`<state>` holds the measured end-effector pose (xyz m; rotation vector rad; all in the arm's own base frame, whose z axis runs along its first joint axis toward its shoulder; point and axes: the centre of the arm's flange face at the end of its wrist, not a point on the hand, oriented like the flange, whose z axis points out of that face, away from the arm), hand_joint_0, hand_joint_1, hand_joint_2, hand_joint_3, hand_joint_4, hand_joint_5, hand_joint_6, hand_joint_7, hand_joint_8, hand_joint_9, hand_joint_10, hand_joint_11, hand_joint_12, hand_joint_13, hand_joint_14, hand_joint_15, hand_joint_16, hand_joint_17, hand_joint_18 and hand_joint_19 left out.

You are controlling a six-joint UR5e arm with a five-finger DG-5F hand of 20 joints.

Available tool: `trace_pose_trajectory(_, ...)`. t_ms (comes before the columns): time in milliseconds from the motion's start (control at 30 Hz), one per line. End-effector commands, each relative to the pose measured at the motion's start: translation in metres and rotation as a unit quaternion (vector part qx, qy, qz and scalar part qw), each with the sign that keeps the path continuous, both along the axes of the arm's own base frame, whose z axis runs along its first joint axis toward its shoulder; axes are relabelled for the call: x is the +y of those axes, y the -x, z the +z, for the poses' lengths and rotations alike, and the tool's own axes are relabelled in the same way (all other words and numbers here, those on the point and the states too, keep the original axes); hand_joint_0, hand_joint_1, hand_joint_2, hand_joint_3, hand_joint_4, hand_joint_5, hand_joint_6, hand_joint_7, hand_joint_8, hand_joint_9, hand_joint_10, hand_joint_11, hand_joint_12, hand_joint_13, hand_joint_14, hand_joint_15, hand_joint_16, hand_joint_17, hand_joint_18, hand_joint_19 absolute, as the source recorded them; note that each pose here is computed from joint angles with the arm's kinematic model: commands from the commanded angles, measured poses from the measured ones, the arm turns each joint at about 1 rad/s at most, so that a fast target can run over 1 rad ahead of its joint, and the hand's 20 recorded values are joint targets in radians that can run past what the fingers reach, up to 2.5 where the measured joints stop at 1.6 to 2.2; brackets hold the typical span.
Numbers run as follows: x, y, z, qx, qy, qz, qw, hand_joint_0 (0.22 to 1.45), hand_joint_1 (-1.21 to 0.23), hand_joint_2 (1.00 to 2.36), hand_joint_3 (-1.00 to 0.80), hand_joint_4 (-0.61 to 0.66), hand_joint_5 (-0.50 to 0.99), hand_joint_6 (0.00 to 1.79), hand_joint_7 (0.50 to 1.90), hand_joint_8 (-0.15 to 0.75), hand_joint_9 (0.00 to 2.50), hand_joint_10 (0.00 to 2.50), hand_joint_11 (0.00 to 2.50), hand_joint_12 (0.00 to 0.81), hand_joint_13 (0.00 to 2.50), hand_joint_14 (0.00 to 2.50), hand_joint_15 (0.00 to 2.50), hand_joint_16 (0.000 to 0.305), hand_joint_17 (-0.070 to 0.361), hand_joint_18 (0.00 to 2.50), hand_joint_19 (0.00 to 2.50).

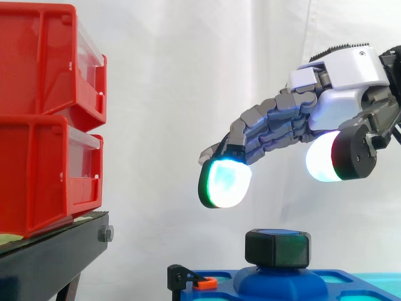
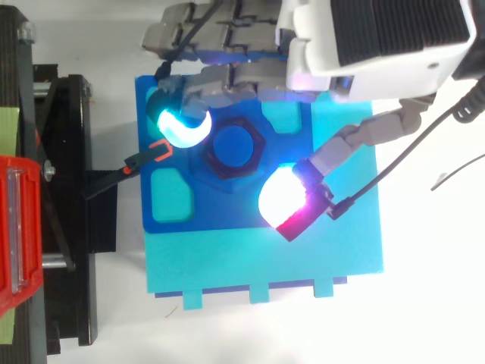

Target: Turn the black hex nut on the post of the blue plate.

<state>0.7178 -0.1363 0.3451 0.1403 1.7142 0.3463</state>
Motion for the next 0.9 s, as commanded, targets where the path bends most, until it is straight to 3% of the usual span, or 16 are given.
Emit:
trace_pose_trajectory(0,0.009,-0.002,-0.002,0.002,0.002,-0.006,1.0000,0.47,-0.54,1.00,-0.50,0.21,-0.20,0.50,0.78,0.240,0.20,0.00,0.00,0.362,0.09,0.00,0.03,0.052,0.116,0.00,0.15)
trace_pose_trajectory(67,0.017,-0.005,-0.006,0.007,0.004,-0.012,0.9999,0.47,-0.54,1.00,-0.50,0.21,-0.20,0.50,0.78,0.240,0.20,0.00,0.00,0.362,0.10,0.00,0.03,0.052,0.116,0.00,0.14)
trace_pose_trajectory(233,0.029,-0.005,-0.011,0.019,0.004,-0.009,0.9998,0.47,-0.54,1.00,-0.50,0.21,-0.20,0.50,0.78,0.240,0.20,0.00,0.00,0.362,0.10,0.00,0.03,0.051,0.116,0.00,0.14)
trace_pose_trajectory(467,0.036,-0.007,-0.010,0.014,0.004,-0.002,0.9999,0.47,-0.54,1.00,-0.50,0.21,-0.20,0.50,0.78,0.240,0.20,0.00,0.00,0.362,0.10,0.00,0.03,0.051,0.116,0.00,0.15)
trace_pose_trajectory(633,0.040,-0.007,-0.011,0.012,0.001,0.015,0.9998,0.47,-0.54,1.00,-0.50,0.21,-0.20,0.50,0.78,0.240,0.20,0.00,0.00,0.362,0.10,0.00,0.03,0.051,0.116,0.00,0.15)
trace_pose_trajectory(867,0.039,-0.007,-0.011,0.010,0.011,0.017,0.9997,0.47,-0.53,1.00,-0.50,0.21,-0.20,0.50,0.78,0.240,0.20,0.00,0.00,0.360,0.10,0.00,0.03,0.051,0.116,0.00,0.15)
